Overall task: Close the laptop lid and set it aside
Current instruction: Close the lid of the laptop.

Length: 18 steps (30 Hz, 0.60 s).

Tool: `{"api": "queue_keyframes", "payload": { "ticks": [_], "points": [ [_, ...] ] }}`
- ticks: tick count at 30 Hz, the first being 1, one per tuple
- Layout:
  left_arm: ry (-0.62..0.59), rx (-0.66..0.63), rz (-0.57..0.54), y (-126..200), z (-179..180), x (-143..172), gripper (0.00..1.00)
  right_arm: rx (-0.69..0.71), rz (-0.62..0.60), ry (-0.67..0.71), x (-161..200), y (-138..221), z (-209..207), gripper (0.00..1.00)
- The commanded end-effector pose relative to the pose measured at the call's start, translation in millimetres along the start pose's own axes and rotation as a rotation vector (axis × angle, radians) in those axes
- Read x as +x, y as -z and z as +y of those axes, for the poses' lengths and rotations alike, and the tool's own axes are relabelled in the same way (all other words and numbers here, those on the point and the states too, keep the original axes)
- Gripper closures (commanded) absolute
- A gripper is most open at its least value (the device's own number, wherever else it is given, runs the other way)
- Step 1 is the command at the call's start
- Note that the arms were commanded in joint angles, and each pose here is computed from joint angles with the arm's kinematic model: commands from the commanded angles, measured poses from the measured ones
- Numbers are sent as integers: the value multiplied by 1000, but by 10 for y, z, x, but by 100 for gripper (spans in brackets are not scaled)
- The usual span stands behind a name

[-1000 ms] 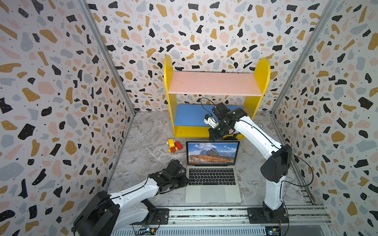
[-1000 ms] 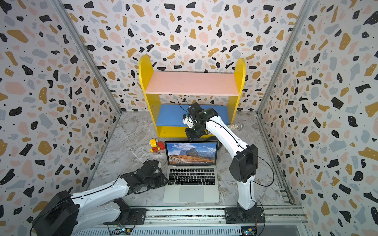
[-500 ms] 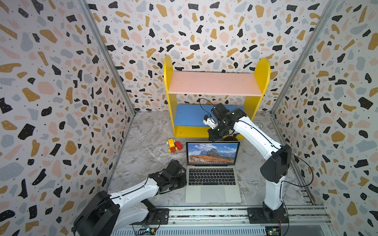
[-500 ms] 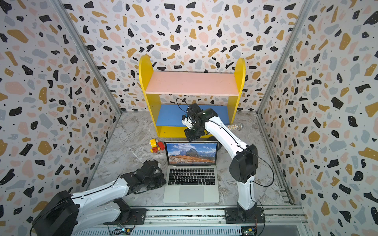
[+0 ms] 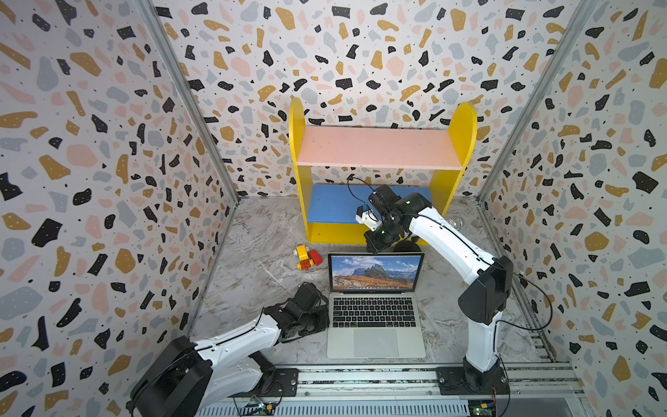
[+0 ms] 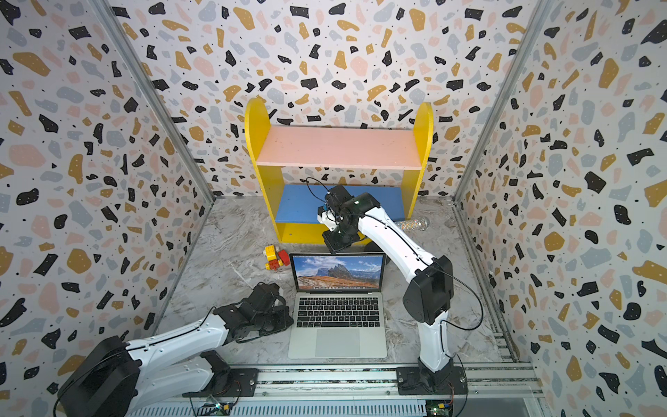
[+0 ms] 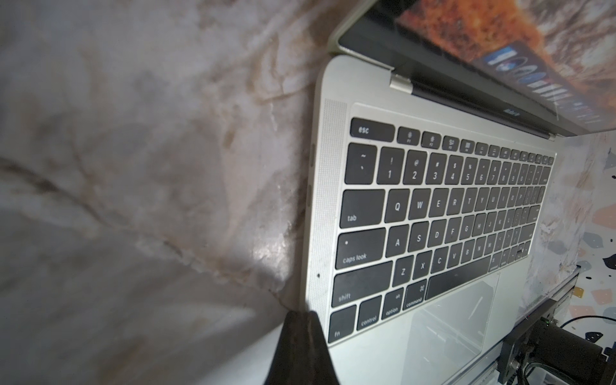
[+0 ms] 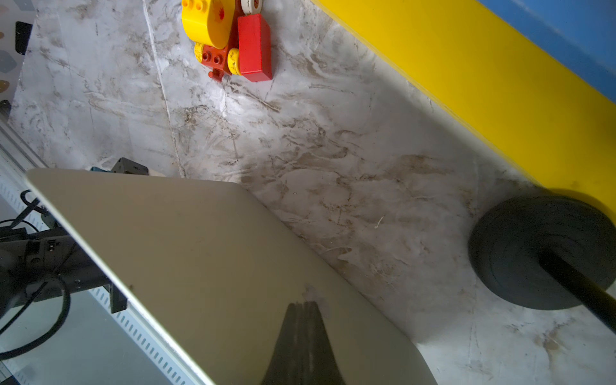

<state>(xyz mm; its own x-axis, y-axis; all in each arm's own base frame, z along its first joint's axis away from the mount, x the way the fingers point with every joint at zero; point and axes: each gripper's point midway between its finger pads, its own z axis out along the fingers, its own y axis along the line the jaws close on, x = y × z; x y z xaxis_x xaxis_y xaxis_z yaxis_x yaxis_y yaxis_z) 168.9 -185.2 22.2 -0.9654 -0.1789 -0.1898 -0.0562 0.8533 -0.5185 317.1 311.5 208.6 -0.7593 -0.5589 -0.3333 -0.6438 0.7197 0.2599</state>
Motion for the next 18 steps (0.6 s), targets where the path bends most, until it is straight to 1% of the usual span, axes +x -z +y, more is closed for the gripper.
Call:
{"api": "queue_keyframes", "payload": {
  "ticks": [1,13,18],
  "points": [
    [5,-28,6,-18,82,38,100,-2,62,9,179,69,84,100],
    [12,-41,3,-16,111,36,100,3,75,38,300,129,188,100],
    [14,-44,3,-17,120,38,100,2,93,30,384,116,199,100]
  ]
}}
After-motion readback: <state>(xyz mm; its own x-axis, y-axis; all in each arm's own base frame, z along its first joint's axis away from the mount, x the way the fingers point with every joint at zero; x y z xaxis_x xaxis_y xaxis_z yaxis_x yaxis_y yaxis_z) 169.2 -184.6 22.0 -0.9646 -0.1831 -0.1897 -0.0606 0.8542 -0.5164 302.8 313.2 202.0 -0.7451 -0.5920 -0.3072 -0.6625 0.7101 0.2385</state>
